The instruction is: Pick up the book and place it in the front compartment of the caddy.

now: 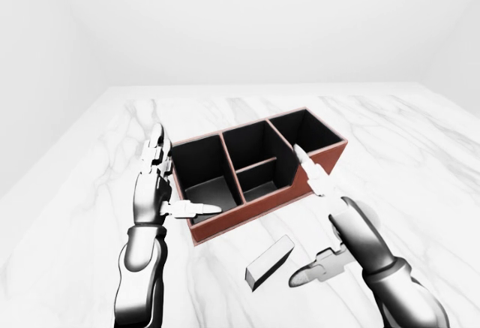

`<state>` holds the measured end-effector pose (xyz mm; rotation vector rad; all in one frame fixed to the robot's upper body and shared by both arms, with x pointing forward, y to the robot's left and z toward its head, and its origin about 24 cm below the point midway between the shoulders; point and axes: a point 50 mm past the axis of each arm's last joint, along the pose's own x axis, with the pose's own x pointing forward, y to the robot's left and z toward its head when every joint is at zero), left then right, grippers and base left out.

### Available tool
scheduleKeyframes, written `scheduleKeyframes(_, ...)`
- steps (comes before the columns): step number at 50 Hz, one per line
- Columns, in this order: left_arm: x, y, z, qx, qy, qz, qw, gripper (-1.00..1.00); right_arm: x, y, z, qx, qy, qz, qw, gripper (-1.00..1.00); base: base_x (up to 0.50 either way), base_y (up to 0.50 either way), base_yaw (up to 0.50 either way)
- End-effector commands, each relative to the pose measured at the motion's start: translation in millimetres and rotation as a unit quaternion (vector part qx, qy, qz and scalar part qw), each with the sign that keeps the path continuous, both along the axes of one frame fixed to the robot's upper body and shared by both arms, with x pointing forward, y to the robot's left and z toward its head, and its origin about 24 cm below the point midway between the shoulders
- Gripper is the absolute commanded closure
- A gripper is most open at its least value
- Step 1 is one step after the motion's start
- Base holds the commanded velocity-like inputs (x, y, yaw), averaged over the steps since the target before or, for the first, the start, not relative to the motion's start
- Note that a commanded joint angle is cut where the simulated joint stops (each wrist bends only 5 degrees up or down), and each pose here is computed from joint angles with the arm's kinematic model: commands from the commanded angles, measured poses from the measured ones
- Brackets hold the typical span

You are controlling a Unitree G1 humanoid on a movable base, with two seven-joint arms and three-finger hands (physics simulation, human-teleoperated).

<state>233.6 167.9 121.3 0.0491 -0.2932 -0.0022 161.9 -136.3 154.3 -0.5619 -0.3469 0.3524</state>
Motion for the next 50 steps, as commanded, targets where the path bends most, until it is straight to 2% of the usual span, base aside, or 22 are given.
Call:
scheduleKeyframes(1,-0.4,0,0,0.000,0.000,0.000,1.000,-1.00,-1,1,-5,-0.020,-0.009,-0.009,1.000,-1.00,0.00,0.00,0.00)
scheduleKeyframes(28,-0.2,0,1,0.000,-0.003,0.001,1.000,-1.00,-6,9,-6,-0.061,-0.038,-0.012,0.997,-1.00,0.00,0.00,0.00)
scheduleKeyframes(50,0.0,0,1,0.000,-0.001,0.000,1.000,-1.00,-5,11,-20,-0.084,-0.017,-0.022,0.996,-1.00,0.00,0.00,0.00)
